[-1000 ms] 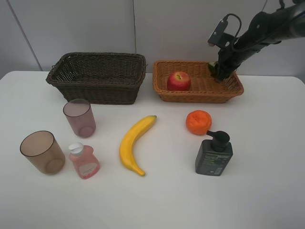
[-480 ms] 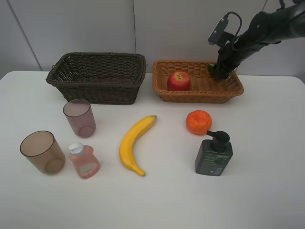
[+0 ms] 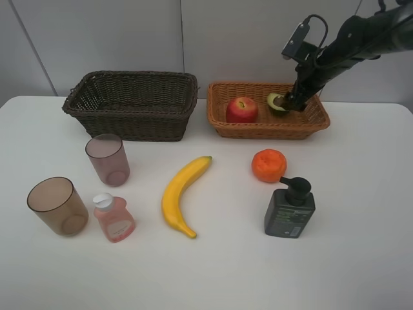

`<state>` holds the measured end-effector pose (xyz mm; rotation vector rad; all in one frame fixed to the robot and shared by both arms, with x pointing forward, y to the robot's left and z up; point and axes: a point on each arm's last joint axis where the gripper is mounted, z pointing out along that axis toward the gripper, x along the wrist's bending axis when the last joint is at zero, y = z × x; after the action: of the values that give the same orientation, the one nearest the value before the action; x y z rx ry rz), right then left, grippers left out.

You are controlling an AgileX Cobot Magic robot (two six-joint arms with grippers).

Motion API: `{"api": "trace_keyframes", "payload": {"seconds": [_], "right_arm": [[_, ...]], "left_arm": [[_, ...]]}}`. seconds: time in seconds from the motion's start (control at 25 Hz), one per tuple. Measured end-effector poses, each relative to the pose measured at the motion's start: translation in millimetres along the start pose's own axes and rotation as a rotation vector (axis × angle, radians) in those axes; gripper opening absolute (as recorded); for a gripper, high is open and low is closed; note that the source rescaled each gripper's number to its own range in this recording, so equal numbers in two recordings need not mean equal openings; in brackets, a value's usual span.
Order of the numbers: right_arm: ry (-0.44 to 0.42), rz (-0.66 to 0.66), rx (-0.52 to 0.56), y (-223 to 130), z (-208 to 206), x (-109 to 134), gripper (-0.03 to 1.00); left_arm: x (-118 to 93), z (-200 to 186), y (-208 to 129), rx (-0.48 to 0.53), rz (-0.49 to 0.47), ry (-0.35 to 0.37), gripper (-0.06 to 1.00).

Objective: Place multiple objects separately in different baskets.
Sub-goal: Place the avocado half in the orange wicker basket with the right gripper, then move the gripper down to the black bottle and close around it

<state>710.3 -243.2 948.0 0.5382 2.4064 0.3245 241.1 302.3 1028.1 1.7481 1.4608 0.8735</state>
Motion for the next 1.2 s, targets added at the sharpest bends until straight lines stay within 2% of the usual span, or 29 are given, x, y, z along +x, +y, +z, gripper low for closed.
{"api": "trace_keyframes", "payload": {"seconds": [0.36, 0.64, 1.2], "right_arm": [[0.001, 0.000, 0.000, 0, 0, 0, 0.99], [0.003, 0.000, -0.002, 5, -19, -6, 0.99], [0.060, 0.068, 0.016, 20, -98, -18, 0.99]], "left_arm": [[0, 0, 0, 0.000, 0.000, 0.000, 1.00], [0, 0, 0, 0.000, 0.000, 0.000, 1.00], [0, 0, 0, 0.000, 0.000, 0.000, 1.00]]}}
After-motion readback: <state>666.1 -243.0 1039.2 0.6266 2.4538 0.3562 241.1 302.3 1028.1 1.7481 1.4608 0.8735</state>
